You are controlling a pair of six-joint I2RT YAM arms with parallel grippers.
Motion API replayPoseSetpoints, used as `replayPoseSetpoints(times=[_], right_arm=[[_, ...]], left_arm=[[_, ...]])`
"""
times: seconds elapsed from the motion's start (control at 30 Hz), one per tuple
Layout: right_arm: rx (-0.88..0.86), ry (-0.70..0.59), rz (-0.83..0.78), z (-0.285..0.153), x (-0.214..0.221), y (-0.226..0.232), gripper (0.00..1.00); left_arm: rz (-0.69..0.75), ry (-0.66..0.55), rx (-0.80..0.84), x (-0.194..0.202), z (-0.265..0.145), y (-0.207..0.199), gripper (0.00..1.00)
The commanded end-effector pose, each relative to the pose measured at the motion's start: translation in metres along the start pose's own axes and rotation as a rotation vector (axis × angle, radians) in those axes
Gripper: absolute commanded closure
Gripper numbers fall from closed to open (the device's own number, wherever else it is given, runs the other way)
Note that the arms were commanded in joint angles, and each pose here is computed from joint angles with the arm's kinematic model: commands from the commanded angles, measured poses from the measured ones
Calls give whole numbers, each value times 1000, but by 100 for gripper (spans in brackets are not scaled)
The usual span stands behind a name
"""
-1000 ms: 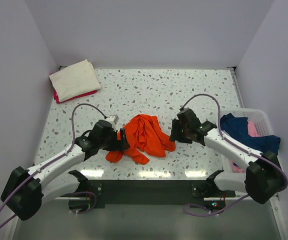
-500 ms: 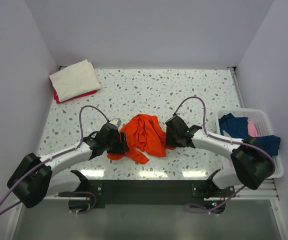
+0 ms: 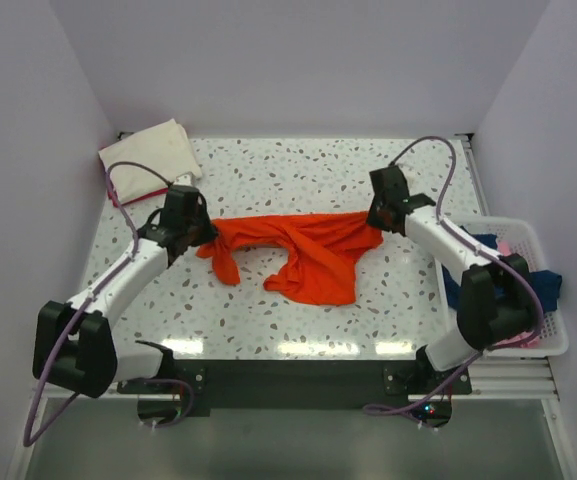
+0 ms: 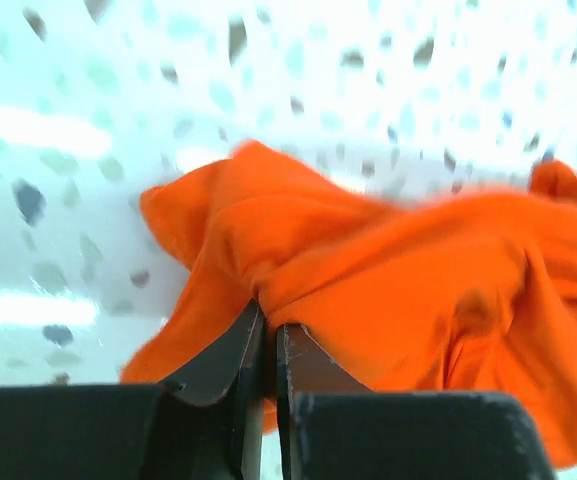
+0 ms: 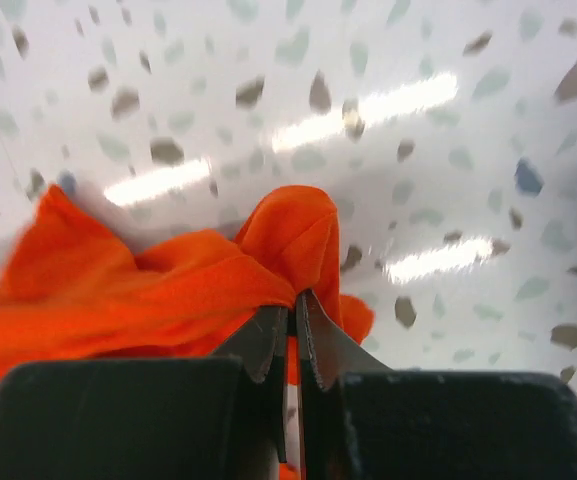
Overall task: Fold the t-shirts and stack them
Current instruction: Flatten the tshirt out
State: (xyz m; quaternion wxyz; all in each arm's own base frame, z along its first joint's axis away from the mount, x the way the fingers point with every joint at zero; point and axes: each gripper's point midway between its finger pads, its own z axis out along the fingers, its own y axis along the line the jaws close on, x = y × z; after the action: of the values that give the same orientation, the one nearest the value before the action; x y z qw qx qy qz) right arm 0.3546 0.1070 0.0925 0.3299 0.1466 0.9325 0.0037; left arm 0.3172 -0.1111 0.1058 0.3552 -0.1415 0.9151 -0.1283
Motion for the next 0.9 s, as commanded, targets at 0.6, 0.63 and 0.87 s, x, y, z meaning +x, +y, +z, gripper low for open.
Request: replayPoseSetpoints(times=[0.6, 0.63, 0.87], right_arm=[[-207, 10, -170, -49, 15, 74, 41], [-238, 16, -181, -52, 28, 84, 41], [-324, 105, -313, -54, 122, 141, 41]], left_arm=[[-94, -117, 31, -71, -7, 6, 24], [-104, -107, 30, -62, -7, 10, 24], [-155, -20, 71, -2, 5, 23, 26]])
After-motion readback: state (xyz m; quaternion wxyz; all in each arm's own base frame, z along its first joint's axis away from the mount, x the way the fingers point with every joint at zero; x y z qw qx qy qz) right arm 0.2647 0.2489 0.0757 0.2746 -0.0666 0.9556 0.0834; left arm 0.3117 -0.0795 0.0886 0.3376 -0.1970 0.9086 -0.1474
